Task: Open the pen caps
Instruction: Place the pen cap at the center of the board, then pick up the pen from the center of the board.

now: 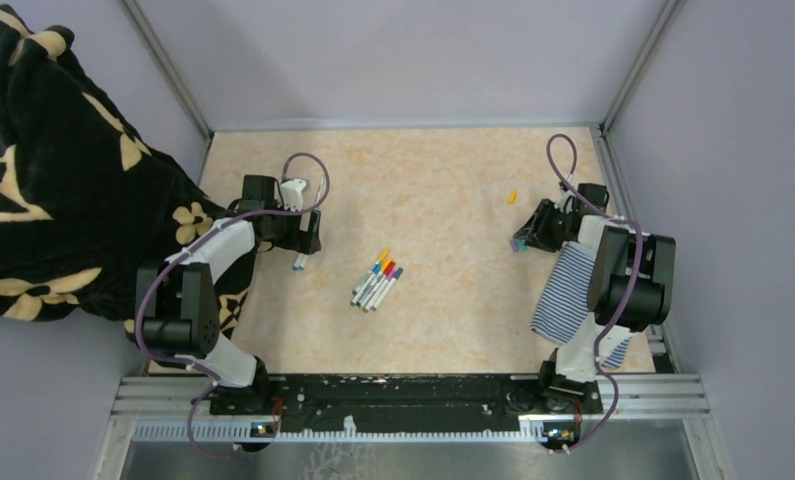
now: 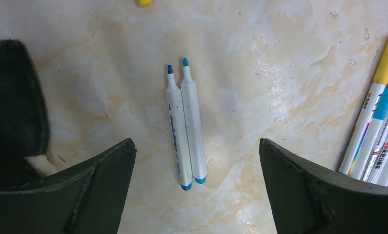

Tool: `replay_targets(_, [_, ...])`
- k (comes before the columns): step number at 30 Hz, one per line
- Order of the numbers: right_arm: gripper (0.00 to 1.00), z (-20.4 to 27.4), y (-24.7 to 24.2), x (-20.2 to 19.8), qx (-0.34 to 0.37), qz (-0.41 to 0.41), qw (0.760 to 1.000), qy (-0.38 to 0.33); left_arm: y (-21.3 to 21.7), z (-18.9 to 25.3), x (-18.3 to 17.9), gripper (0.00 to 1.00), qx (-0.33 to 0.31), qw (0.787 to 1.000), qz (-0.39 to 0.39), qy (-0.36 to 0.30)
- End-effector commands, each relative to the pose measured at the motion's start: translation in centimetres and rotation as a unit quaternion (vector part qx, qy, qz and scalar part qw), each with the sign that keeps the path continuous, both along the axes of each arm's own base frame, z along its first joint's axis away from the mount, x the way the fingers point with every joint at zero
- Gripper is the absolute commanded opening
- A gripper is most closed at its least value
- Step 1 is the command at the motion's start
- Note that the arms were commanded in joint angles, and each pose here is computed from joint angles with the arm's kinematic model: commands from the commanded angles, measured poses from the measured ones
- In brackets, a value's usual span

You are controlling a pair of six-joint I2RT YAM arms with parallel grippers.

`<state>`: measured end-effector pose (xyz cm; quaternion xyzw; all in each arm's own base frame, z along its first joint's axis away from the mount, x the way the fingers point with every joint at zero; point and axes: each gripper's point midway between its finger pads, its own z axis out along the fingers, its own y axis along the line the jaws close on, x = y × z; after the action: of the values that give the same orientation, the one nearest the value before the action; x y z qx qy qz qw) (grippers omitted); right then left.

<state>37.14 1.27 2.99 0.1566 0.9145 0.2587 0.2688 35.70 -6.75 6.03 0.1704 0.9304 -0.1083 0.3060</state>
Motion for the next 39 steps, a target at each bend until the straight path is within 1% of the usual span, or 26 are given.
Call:
replay_targets(1, [0.42,-0.2,-0.4,-1.1,-0.022,0.001,0.999,0.023,-0.4,0.8,0.0,1.0,-0.01,1.0,-0.016,-0.014])
replay_targets(13, [0.42,0.0,1.0,-1.3,0.006,0.022,0.999,0.026,-2.6,1.5,-0.8,1.0,-0.007,0.997,-0.066,-0.025])
replay_targets(17, [0.42,0.1,0.7,-1.1,0.0,0.019,1.0,0.024,-3.9,1.5,-1.4,1.0,-0.008,0.995,-0.098,-0.024])
replay_targets(20, [0.43,1.0,0.6,-0.6,-0.005,0.021,1.0,0.01,-5.3,1.4,-2.1,1.0,-0.004,0.991,-0.13,-0.022])
replay_targets(23, [0.46,2.9,0.2,0.4,-0.02,0.019,0.999,-0.021,-6.7,1.1,-2.8,0.99,0.004,0.987,-0.158,-0.018])
replay_targets(25, [0.48,5.4,-0.3,1.1,-0.038,0.014,0.997,-0.063,-7.5,0.7,-3.2,0.99,0.012,0.985,-0.171,-0.015])
replay_targets(30, [0.54,10.3,-0.7,2.0,-0.062,0.007,0.988,-0.14,-8.8,-0.5,-3.7,0.95,0.035,0.981,-0.19,-0.005])
replay_targets(34, [0.63,13.4,-0.6,2.3,-0.078,0.01,0.979,-0.188,-9.9,-1.4,-4.2,0.92,0.047,0.977,-0.206,0.005])
replay_targets(39, [0.71,16.7,0.9,2.4,-0.101,0.026,0.966,-0.237,-11.1,-2.3,-4.7,0.91,0.067,0.973,-0.223,0.011])
